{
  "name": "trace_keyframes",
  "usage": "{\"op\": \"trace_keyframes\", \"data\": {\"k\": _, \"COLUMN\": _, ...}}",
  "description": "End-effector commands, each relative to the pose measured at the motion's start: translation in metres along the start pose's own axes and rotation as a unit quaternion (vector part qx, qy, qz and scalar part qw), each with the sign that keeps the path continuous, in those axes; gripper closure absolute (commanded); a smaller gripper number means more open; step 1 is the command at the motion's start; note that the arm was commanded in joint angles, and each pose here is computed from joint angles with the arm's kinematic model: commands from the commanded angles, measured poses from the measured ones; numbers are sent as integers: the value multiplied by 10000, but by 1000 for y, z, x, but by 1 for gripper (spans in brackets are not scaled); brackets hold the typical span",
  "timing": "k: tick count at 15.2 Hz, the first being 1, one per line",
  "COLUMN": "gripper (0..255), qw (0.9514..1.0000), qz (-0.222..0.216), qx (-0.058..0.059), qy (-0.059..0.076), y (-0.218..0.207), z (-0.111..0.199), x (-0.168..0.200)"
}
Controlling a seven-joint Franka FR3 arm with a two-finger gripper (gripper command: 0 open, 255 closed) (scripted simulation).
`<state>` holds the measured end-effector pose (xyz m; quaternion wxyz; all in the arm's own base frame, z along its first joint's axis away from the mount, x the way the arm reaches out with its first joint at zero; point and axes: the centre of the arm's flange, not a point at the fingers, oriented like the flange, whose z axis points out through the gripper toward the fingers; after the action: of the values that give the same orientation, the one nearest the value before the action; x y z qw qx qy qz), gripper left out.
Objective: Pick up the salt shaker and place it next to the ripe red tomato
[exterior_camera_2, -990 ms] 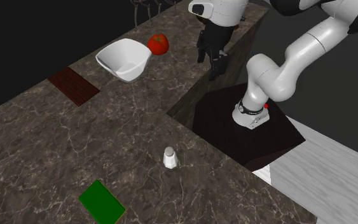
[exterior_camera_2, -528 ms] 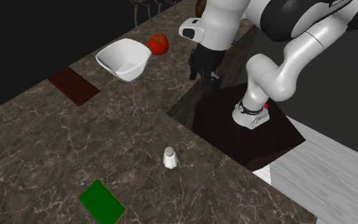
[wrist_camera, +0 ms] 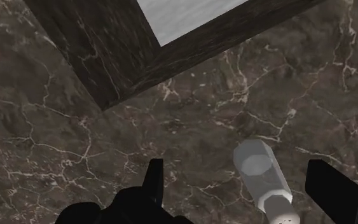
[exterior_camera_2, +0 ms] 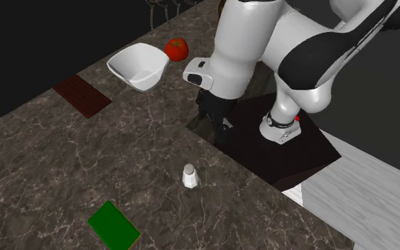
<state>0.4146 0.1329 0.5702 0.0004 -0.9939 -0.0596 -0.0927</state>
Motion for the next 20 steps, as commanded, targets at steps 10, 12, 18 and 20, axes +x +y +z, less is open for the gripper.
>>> {"op": "trace_keyframes", "data": {"k": 10, "gripper": 0, "qw": 9993, "qz": -334, "qx": -9, "qy": 153, "y": -64, "z": 68, "x": 56}}
{"op": "trace_keyframes", "data": {"k": 12, "gripper": 0, "qw": 9993, "qz": -334, "qx": -9, "qy": 153, "y": -64, "z": 79, "x": 56}}
{"op": "trace_keyframes", "data": {"k": 18, "gripper": 0, "qw": 9993, "qz": -334, "qx": -9, "qy": 153, "y": -64, "z": 92, "x": 57}}
{"op": "trace_keyframes", "data": {"k": 20, "gripper": 0, "qw": 9993, "qz": -334, "qx": -9, "qy": 153, "y": -64, "z": 92, "x": 57}}
